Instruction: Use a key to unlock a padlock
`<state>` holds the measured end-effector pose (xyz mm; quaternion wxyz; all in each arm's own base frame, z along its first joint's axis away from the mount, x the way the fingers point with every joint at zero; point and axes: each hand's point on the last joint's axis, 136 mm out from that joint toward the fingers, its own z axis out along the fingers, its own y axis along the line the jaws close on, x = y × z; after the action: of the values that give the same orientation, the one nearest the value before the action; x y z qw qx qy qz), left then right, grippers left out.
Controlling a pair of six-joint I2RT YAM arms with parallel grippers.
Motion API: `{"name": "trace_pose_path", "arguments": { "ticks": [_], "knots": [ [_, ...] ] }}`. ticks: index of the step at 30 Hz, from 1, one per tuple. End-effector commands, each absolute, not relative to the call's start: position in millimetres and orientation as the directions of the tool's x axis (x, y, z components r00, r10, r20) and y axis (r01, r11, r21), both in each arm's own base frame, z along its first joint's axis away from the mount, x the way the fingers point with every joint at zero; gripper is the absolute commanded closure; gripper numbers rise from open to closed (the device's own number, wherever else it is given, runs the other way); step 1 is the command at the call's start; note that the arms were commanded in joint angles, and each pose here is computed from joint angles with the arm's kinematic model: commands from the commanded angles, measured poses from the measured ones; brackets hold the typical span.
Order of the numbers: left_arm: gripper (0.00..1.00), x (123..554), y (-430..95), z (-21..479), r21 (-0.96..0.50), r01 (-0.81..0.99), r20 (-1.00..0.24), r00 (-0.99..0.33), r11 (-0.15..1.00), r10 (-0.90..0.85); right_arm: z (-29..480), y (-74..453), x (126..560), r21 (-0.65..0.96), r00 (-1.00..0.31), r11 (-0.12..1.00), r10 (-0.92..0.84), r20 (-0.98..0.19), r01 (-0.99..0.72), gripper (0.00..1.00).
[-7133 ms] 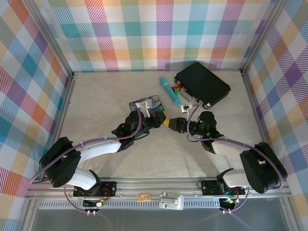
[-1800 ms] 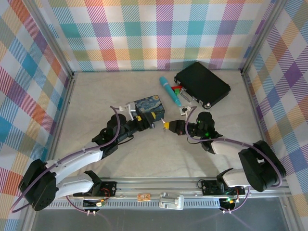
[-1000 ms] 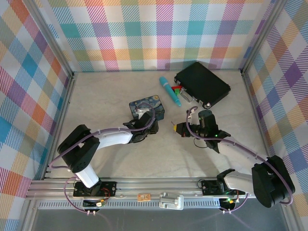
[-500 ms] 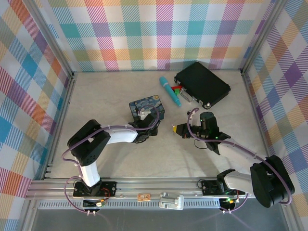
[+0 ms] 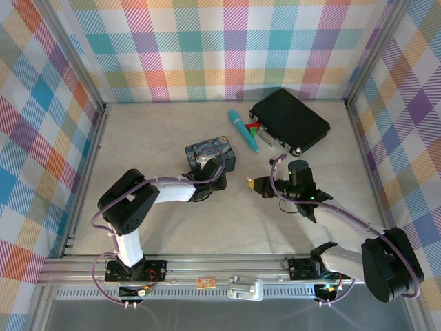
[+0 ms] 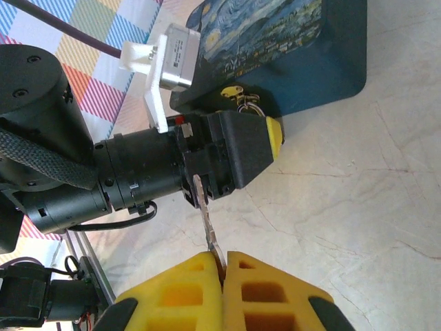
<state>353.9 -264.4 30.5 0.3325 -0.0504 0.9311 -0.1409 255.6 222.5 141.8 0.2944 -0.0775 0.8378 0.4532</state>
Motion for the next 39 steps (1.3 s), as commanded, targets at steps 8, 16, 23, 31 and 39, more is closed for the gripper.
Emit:
{"name": "trace_pose_path", "arguments": {
  "ticks": [8, 16, 23, 31, 39],
  "knots": [
    [0.64, 370.1, -271.4, 31.5, -0.429, 0.035, -0.652, -0.704, 0.903, -0.282, 151.1, 223.0, 255.3, 0.708, -0.819, 0.578, 0.116, -0.562, -0.405, 1.00],
    [0.80, 370.4, -274.4, 34.1, -0.482, 0.065, -0.649, -0.697, 0.874, -0.306, 149.7, 222.0, 258.2, 0.699, -0.812, 0.589, 0.118, -0.572, -0.407, 1.00],
    [0.92, 366.2, -270.7, 32.5, -0.515, 0.056, -0.628, -0.703, 0.855, -0.332, 146.8, 222.1, 258.7, 0.696, -0.813, 0.592, 0.114, -0.571, -0.406, 1.00],
    [0.81, 357.8, -280.2, 32.7, -0.539, 0.142, -0.635, -0.716, 0.830, -0.290, 146.5, 222.2, 258.8, 0.696, -0.813, 0.592, 0.113, -0.571, -0.407, 1.00],
    [0.64, 358.2, -279.2, 16.9, -0.552, 0.127, -0.622, -0.720, 0.824, -0.306, 144.9, 222.7, 258.7, 0.704, -0.815, 0.586, 0.121, -0.566, -0.402, 1.00]
  ]
}}
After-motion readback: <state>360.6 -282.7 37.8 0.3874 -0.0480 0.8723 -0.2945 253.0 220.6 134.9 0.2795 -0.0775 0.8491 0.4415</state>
